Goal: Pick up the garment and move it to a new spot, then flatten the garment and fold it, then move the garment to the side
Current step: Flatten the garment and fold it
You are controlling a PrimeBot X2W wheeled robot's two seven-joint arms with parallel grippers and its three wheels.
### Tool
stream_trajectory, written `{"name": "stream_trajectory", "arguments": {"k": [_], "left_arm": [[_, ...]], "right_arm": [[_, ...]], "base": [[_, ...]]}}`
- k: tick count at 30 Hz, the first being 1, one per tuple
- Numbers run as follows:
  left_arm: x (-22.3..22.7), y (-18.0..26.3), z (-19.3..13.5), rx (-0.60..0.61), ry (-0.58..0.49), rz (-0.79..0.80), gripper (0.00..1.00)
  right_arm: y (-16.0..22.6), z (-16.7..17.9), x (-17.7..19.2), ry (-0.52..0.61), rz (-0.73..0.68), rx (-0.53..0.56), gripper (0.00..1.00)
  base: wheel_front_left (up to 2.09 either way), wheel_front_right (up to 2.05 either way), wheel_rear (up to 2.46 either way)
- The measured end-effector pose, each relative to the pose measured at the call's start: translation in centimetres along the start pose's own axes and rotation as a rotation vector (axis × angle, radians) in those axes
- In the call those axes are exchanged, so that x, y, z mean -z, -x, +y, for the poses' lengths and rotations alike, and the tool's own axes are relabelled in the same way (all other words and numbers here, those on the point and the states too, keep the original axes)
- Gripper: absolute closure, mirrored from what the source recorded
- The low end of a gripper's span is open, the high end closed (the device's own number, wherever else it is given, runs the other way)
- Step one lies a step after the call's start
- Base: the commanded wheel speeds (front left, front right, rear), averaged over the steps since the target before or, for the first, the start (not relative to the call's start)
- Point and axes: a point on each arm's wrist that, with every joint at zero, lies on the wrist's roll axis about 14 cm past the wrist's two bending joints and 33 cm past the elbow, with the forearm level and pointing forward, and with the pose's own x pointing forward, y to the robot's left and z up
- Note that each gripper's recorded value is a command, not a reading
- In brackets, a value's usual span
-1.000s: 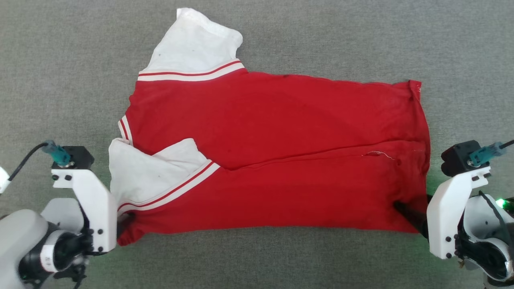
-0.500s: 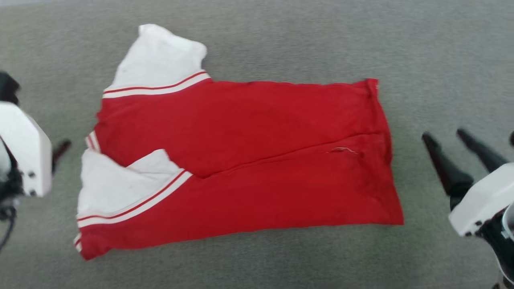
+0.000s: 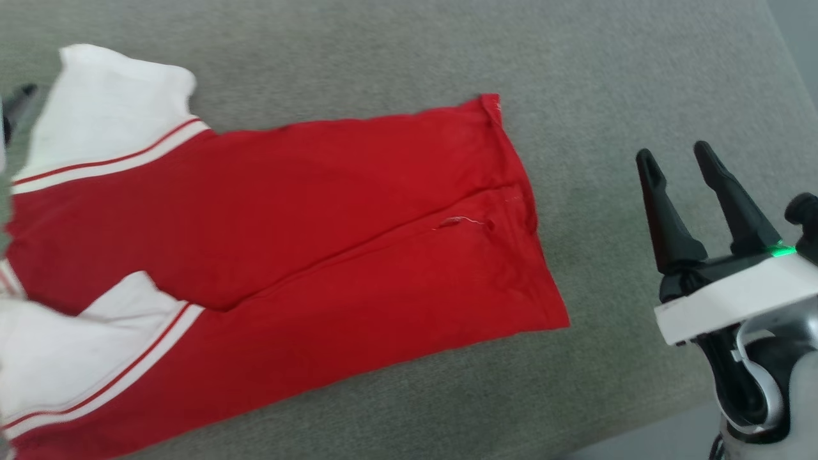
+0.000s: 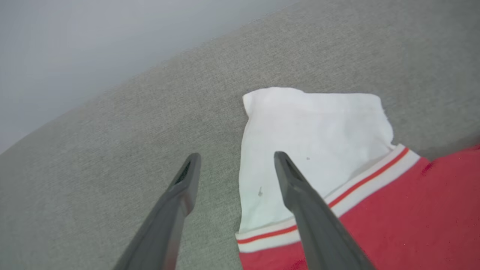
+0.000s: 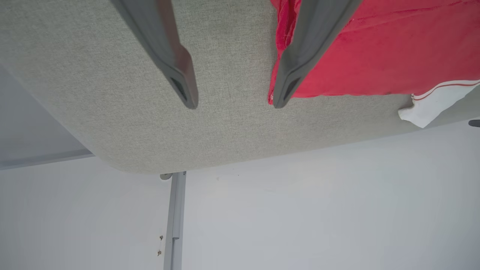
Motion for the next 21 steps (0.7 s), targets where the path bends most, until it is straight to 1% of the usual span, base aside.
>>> {"name": "stream_trajectory", "arguments": {"k": [3, 6, 8, 11, 15, 16, 17, 21], "left_arm": [[-0.4, -2.5, -0.4, 0.019, 0.002, 0.023, 0.0], [0.4, -5.0, -1.1, 0.04, 0.007, 0.079, 0.0], [0.6, -6.3, -1.5, 0.049, 0.036, 0.106, 0.0], [1.5, -7.9, -1.9, 0.052, 0.053, 0.159, 0.0], [2.0, -9.1, -1.8, 0.038, 0.095, 0.206, 0.0], [2.2, -9.4, -2.0, 0.043, 0.115, 0.229, 0.04], [2.3, -9.5, -2.1, 0.045, 0.141, 0.243, 1.0], [2.3, -10.0, -3.1, 0.061, 0.135, 0.26, 1.0]], "right_arm": [[-0.4, -0.3, 0.8, -0.005, 0.016, 0.007, 0.0], [-0.8, -0.6, 1.6, -0.009, 0.037, 0.017, 0.0], [-1.0, -0.7, 2.2, -0.008, 0.059, 0.021, 0.0], [-1.6, -0.5, 3.1, -0.006, 0.094, 0.011, 0.0], [-2.4, 0.5, 4.9, -0.009, 0.188, -0.028, 0.0], [-2.7, 0.7, 5.6, -0.004, 0.224, -0.04, 0.0], [-2.9, 0.9, 6.1, 0.005, 0.259, -0.053, 0.0], [-4.9, 1.9, 7.4, 0.028, 0.369, -0.109, 0.0]], "base": [[0.0, 0.0, 0.0], [0.0, 0.0, 0.0], [0.0, 0.0, 0.0], [0.0, 0.0, 0.0], [0.0, 0.0, 0.0], [0.0, 0.0, 0.0], [0.0, 0.0, 0.0], [0.0, 0.0, 0.0]]}}
